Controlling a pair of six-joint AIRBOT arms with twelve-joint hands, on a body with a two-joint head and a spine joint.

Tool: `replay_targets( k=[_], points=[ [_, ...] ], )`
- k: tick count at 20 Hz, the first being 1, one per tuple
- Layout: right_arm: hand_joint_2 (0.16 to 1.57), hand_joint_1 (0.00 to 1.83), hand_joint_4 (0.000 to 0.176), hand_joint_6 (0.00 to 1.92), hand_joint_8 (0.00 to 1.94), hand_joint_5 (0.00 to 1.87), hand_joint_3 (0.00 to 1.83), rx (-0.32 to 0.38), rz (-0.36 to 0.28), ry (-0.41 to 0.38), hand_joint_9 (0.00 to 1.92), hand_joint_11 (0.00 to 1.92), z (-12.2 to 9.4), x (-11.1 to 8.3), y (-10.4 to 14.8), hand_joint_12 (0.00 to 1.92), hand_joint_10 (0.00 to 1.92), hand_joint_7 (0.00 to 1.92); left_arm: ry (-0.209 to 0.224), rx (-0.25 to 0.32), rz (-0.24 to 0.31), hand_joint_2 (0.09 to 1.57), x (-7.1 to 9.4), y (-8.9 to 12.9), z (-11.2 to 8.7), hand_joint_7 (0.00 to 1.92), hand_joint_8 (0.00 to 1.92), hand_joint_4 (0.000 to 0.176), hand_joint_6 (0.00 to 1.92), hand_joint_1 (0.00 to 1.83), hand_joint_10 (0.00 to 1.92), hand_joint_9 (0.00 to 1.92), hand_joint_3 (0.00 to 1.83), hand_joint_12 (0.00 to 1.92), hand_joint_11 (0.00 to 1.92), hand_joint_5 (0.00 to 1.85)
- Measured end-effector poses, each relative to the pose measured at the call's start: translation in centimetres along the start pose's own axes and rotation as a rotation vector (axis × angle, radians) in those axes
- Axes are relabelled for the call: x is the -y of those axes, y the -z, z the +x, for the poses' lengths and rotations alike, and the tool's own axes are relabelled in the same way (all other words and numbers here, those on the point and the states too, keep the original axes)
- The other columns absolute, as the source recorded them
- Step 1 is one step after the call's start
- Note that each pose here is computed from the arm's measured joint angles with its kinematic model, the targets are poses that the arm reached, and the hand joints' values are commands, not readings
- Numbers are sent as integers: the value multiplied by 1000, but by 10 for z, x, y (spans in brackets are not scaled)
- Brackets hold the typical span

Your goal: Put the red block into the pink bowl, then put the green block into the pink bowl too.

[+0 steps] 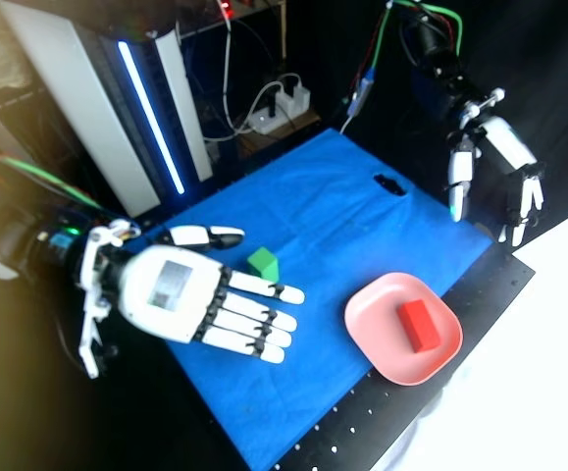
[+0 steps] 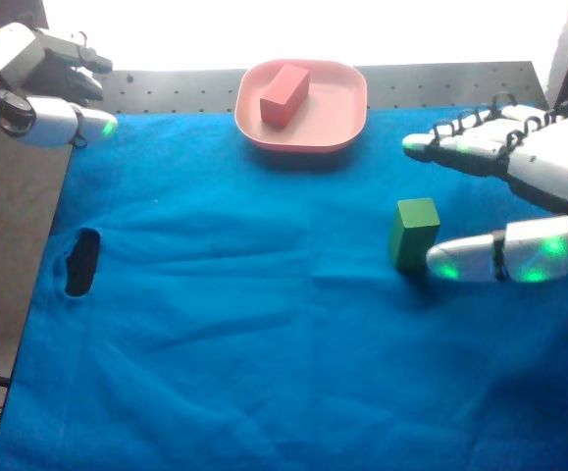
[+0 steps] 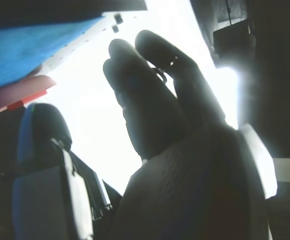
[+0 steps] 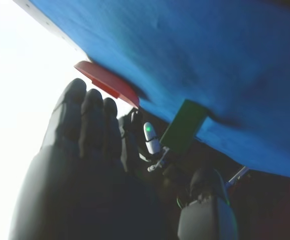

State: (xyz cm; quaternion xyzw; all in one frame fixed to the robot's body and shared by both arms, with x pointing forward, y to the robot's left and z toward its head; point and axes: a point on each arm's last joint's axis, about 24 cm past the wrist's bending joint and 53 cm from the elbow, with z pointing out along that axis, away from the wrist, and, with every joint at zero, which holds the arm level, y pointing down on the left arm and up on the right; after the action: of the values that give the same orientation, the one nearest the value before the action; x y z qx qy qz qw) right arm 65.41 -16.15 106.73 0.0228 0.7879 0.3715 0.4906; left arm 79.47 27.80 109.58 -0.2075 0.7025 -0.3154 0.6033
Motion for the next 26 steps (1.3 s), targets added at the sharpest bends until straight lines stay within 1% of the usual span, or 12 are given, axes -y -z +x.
replay_targets(
  k=[1, 4, 5, 6, 8, 13, 15, 17, 19, 22, 23, 26],
  points=[
    [907, 399, 13, 5, 5, 244, 0, -5, 3, 0, 311, 27, 2, 1, 0, 737, 11, 302, 1, 1, 0, 1001, 0, 0, -1, 959, 2, 0, 0, 1053, 17, 984, 0, 1296, 448, 702],
    [906, 564, 11, 8, 5, 376, 0, 2, -3, -1, 471, 143, 0, -1, 0, 829, 15, 494, -5, 4, 0, 993, 0, 1, -2, 960, 0, 0, 7, 1053, 13, 977, 0, 1338, 426, 723],
    [916, 622, 0, 9, 3, 432, 0, 2, -4, -1, 515, 213, 0, -1, 0, 805, 11, 532, -5, 4, 0, 987, 0, 1, -2, 957, 0, 0, 3, 1038, 10, 971, 0, 1358, 401, 724],
    [922, 645, 0, 5, 1, 452, 0, 1, -4, -2, 543, 255, 1, -1, -1, 777, 6, 551, -5, 5, 0, 987, 0, 1, -3, 952, 0, 0, 1, 1040, 7, 965, 0, 1384, 388, 720],
    [919, 677, 0, 8, 6, 498, 0, 0, -6, -4, 595, 289, 2, -2, -1, 842, 10, 591, -7, 5, 0, 990, 0, 2, -4, 932, 0, 0, 0, 1032, 2, 952, 0, 1364, 398, 704],
    [943, 626, 0, 5, 4, 507, 4, -4, -12, -10, 606, 251, 6, -4, -4, 827, 6, 608, -11, 22, -4, 980, -1, 4, -12, 916, 0, 0, 1, 1043, 0, 923, 0, 1236, 410, 710],
    [943, 599, 0, 1, 0, 520, 5, -4, -12, -10, 617, 294, 6, -4, -4, 790, 4, 607, -9, 25, -3, 981, 0, 5, -13, 888, 0, 1, 0, 1023, 0, 875, 1, 1207, 372, 691],
    [942, 615, 0, 0, 0, 513, 3, -1, -10, -14, 622, 326, 6, -3, -4, 806, 5, 599, -8, 35, 8, 958, 4, 7, -17, 885, 0, 0, 3, 1030, 7, 883, 0, 1187, 386, 697],
    [956, 629, 0, 3, 3, 494, 0, -1, -11, -15, 600, 275, 6, -3, -5, 834, 2, 576, -9, 52, 19, 953, 6, 9, -23, 879, 0, 0, 4, 1032, 7, 888, 0, 1202, 371, 711],
    [964, 645, 0, 4, 3, 514, 0, 3, -14, -14, 626, 307, 5, -4, -5, 820, 5, 598, -3, 70, 34, 952, 11, 13, -30, 855, 0, 0, 0, 1000, 7, 890, 0, 1216, 388, 666],
    [976, 640, 0, 1, 1, 510, 5, 4, -15, -13, 625, 310, 5, -4, -5, 813, 3, 598, -7, 74, 44, 951, 14, 15, -32, 862, 1, 0, 1, 991, 3, 883, 0, 1142, 393, 671],
    [985, 648, 0, 9, 9, 531, 6, 11, -8, -14, 641, 336, 2, 0, -6, 824, 8, 620, -11, 90, 75, 941, 22, 20, -36, 892, 5, 0, 1, 995, 4, 891, 0, 1081, 414, 673]
  ],
)
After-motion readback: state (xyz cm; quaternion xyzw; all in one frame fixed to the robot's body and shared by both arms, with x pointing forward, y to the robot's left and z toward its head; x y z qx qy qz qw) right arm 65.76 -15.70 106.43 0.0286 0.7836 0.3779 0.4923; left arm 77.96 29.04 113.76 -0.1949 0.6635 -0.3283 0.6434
